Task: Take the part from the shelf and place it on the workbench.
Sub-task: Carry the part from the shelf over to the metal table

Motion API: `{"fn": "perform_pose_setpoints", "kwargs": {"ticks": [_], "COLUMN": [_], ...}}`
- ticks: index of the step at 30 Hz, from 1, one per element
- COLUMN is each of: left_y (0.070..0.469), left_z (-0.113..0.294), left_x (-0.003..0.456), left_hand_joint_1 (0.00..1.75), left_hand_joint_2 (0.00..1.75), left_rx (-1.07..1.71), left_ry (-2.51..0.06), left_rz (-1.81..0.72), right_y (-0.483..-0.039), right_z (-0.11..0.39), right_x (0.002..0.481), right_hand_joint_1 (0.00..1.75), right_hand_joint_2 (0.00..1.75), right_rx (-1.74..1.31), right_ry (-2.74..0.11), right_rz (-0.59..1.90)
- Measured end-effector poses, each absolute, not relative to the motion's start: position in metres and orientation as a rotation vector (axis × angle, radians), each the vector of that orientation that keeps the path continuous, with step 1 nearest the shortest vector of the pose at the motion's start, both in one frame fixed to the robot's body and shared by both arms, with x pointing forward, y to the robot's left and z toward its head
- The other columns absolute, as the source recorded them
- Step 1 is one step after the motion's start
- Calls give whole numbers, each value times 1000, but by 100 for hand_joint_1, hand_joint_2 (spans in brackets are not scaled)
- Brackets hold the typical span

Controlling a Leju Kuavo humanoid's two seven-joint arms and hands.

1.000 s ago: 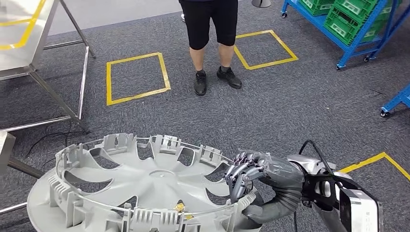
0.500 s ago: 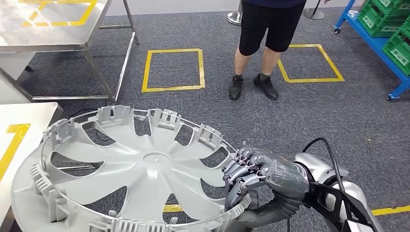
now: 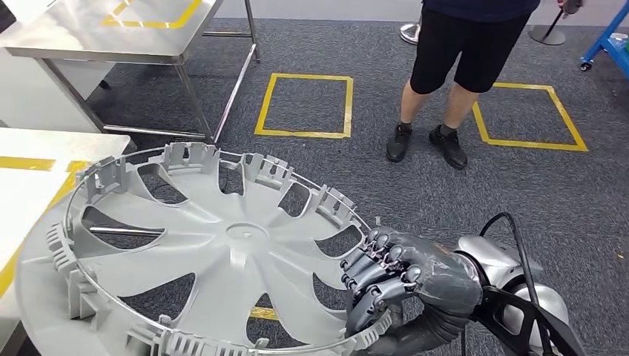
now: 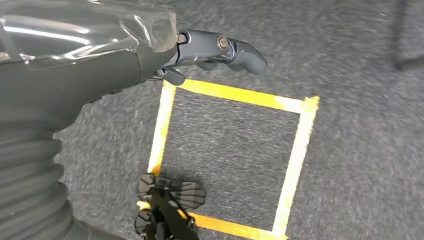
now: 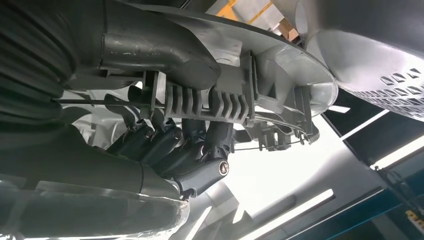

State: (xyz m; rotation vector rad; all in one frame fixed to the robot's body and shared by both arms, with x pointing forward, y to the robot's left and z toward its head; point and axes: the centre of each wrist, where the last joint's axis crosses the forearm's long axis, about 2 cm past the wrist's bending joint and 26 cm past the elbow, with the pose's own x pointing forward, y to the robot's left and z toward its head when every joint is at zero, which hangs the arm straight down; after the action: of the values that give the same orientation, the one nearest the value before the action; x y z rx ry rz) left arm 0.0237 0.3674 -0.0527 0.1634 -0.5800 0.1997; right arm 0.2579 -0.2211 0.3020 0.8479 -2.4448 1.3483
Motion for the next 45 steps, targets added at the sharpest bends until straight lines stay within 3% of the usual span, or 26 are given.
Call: {"fn": "perform_pose_setpoints", "kwargs": {"ticks": [7,17,45], "left_y": [365,360,360], "left_z": [-51,-51,-49], "left_x": [23,23,20], "left_hand_joint_1": [0,0,0], "left_hand_joint_2": [175,175,175], "left_rx": [154,141,146], "left_ry": [-572,-573,-575], "left_rz": [202,216,213], "right_y": [-221,-250,-256], "right_z": [309,319,319], "right_x": [256,254,244], "right_hand_joint_1": [166,166,166], "right_hand_joint_2": [175,175,175], "right_rx": [861,1166,1082], "right_ry": [-2540,-2598,-2598], "right_rz": [1231,762,722]}}
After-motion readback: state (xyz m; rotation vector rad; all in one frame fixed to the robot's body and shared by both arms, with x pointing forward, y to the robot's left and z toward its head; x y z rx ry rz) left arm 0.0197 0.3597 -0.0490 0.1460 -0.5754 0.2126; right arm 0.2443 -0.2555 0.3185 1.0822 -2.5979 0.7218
